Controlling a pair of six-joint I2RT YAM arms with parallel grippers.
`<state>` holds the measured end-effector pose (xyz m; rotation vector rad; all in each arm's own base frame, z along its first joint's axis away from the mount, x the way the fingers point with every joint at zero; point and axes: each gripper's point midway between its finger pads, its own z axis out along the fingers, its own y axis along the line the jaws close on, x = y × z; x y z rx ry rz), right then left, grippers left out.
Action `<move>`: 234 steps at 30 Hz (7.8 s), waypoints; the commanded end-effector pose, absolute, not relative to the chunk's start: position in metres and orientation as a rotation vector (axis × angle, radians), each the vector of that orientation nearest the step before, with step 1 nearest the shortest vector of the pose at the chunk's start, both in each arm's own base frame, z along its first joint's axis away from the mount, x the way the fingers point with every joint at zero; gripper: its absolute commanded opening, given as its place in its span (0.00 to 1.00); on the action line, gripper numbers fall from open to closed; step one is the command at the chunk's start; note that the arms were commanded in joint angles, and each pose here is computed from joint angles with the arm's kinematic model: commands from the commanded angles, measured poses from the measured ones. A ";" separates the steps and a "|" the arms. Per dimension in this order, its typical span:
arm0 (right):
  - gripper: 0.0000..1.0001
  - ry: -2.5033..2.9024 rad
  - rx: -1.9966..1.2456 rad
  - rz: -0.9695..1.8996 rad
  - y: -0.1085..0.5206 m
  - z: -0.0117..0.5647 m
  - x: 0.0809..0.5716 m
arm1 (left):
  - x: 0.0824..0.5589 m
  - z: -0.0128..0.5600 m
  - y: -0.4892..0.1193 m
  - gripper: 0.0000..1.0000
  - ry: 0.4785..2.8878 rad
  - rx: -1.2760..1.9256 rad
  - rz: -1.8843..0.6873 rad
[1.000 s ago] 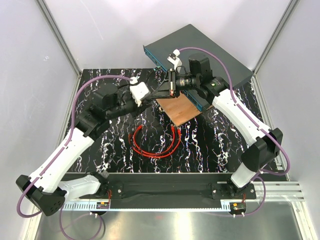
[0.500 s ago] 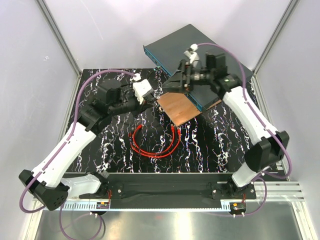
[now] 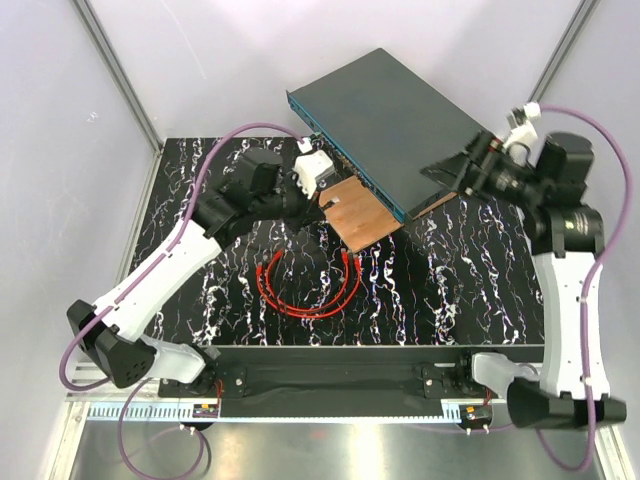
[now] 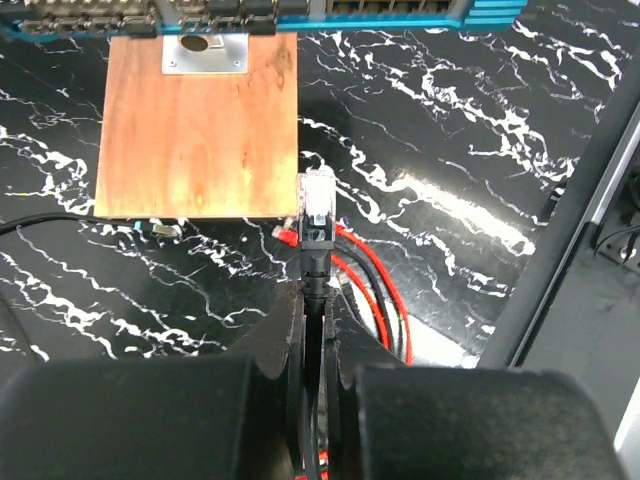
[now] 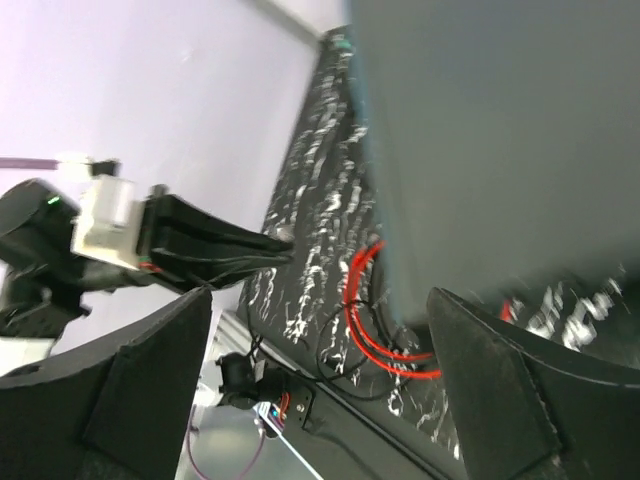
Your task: Insert the plug into the switch port
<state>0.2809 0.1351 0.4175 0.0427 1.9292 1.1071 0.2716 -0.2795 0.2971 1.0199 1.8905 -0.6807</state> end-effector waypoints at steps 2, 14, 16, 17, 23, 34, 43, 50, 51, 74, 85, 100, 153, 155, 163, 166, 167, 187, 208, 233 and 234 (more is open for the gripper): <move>0.96 2.075 0.265 0.994 0.100 0.370 0.269 | 0.281 0.326 -0.297 0.00 1.848 0.933 -0.693; 1.00 2.043 0.461 1.085 0.055 0.326 0.293 | 0.285 0.338 -0.330 0.00 1.804 0.975 -0.781; 1.00 1.991 0.468 1.147 0.050 0.332 0.303 | 0.285 0.338 -0.334 0.00 1.803 0.986 -0.793; 1.00 1.979 0.474 1.160 0.049 0.330 0.306 | 0.285 0.336 -0.335 0.00 1.806 0.994 -0.796; 1.00 1.907 0.431 1.254 0.049 0.340 0.324 | 0.285 0.327 -0.343 0.00 1.823 1.034 -0.792; 1.00 1.886 0.462 1.271 0.038 0.326 0.354 | 0.291 0.317 -0.355 0.00 1.837 1.096 -0.735; 1.00 1.920 0.459 1.257 0.046 0.306 0.359 | 0.302 0.305 -0.363 0.00 1.880 1.121 -0.670; 0.98 1.907 0.458 1.268 0.051 0.305 0.366 | 0.310 0.301 -0.365 0.00 1.887 1.120 -0.628; 0.97 1.905 0.457 1.270 0.052 0.305 0.367 | 0.311 0.306 -0.366 0.00 1.876 1.118 -0.633; 0.57 1.912 0.429 1.246 0.069 0.296 0.369 | 0.323 0.308 -0.371 0.00 1.908 1.071 -0.608; 0.00 1.953 0.434 1.215 0.081 0.281 0.365 | 0.308 0.331 -0.389 0.00 1.853 1.052 -0.747; 0.00 1.967 0.407 1.165 0.087 0.278 0.362 | 0.302 0.348 -0.410 0.00 1.802 1.027 -0.828; 1.00 2.035 0.247 1.122 0.075 0.307 0.328 | 0.242 0.282 -0.209 0.74 1.902 1.014 -0.820; 1.00 2.034 0.220 1.097 0.072 0.314 0.323 | 0.243 0.260 -0.183 0.73 1.992 0.957 -0.780; 1.00 2.066 0.141 1.041 0.073 0.319 0.297 | 0.199 0.208 -0.179 0.79 1.959 1.154 -0.897; 1.00 2.082 0.090 1.029 0.075 0.319 0.285 | 0.189 0.192 -0.191 0.79 1.825 1.325 -0.882; 1.00 2.077 0.068 1.028 0.075 0.322 0.282 | 0.189 0.190 -0.196 0.79 1.769 1.369 -0.865; 1.00 2.059 -0.158 0.820 0.076 0.359 0.234 | 0.277 0.088 -0.144 0.43 2.631 0.506 -0.366; 1.00 2.086 -0.146 0.830 0.074 0.348 0.241 | 0.294 0.027 -0.147 0.43 2.824 0.222 -0.188; 1.00 2.000 -0.253 0.906 0.084 0.386 0.246 | 0.309 0.362 -0.152 0.00 1.898 0.614 -0.195; 1.00 1.994 -0.258 0.909 0.084 0.388 0.246 | 0.305 0.374 -0.153 0.00 1.853 0.655 -0.189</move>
